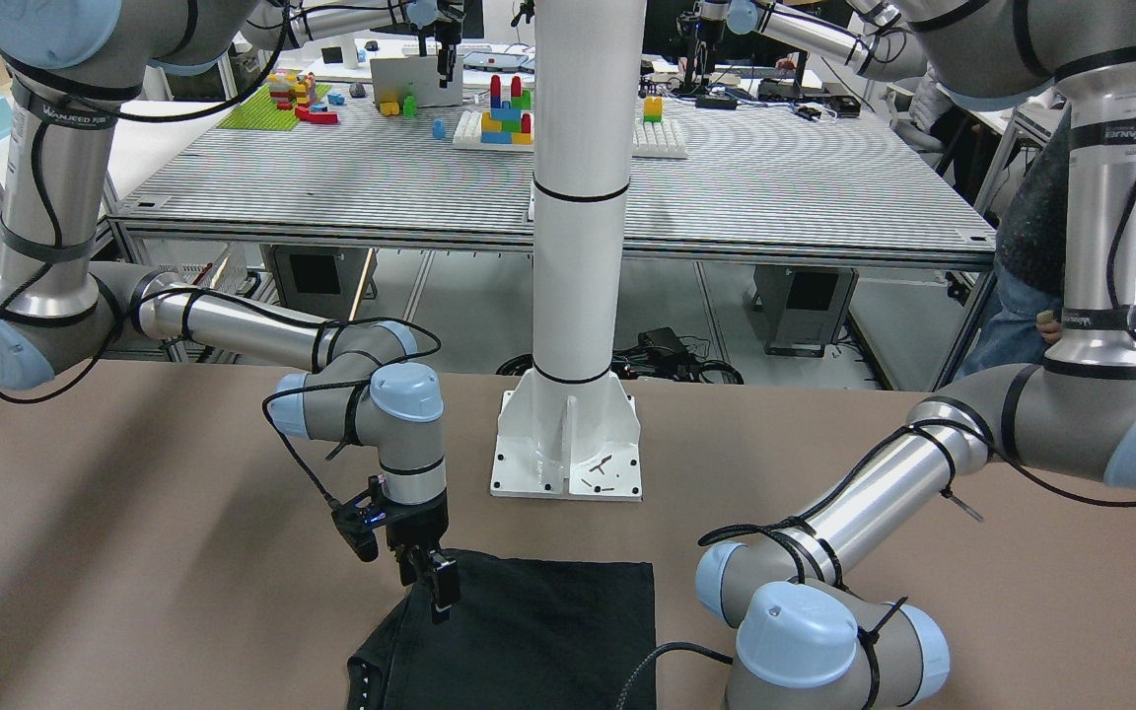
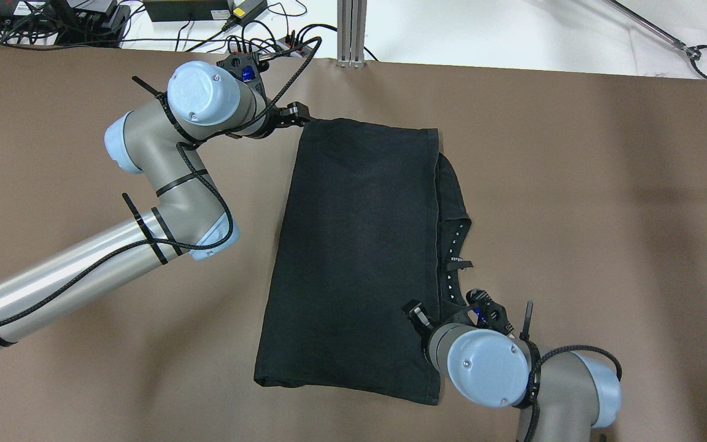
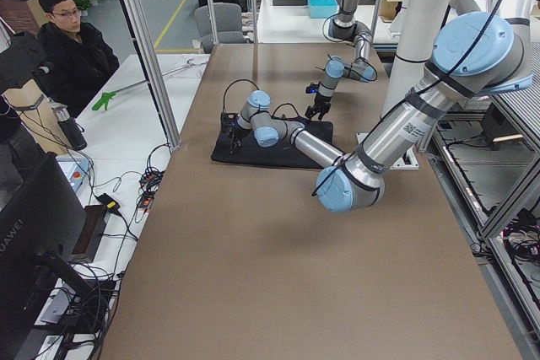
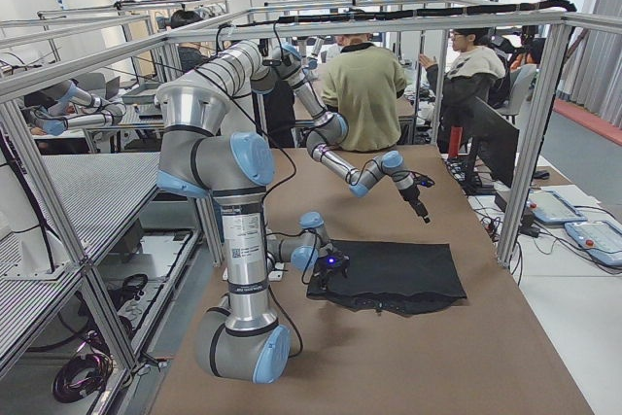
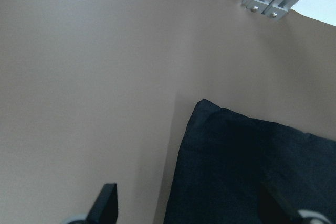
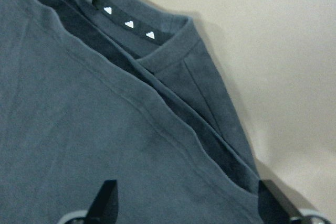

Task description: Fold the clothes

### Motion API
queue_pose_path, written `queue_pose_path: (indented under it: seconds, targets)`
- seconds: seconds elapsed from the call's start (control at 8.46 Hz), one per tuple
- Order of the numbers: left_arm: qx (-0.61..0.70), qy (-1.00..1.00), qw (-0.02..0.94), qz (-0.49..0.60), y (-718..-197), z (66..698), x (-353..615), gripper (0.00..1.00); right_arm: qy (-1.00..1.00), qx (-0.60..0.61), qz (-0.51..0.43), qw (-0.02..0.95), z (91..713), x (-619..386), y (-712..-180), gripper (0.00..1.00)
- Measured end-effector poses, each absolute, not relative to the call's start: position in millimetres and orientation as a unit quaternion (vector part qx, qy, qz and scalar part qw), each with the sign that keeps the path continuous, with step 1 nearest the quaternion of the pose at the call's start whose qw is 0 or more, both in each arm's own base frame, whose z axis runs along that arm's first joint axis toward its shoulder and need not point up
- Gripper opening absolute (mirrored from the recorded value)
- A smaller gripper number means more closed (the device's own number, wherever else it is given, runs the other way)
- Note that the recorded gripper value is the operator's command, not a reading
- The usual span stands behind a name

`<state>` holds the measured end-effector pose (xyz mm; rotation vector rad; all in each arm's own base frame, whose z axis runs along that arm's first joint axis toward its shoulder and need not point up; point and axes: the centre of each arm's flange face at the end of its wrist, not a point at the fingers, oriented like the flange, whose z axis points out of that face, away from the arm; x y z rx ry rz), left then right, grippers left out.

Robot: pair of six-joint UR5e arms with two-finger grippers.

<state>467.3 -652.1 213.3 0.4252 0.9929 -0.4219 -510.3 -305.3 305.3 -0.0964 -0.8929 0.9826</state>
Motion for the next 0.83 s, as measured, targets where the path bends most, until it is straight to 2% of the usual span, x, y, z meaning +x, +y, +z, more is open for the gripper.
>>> queue_pose_path:
  seconds: [0.47,0.59,0.71,0.83]
  targets:
    - [0.201,0.472,0.832,-0.209,-651.8,208.6,467.1,0.94,-0.409,-0.059,0.468,0.782,312.8,-529.5,-264.7,0.81]
    - [0.2,0.472,0.832,-0.21,-651.7,208.6,467.2,0.94,-0.406,-0.058,0.468,0.783,316.1,-531.1,-262.7,0.68]
    - [0.2,0.473,0.832,-0.21,-651.5,208.4,467.2,0.94,-0.405,-0.058,0.468,0.783,317.7,-532.2,-261.2,0.47]
    - [0.201,0.473,0.832,-0.21,-650.7,208.0,467.3,0.94,-0.404,-0.058,0.468,0.784,318.5,-532.8,-260.1,0.17]
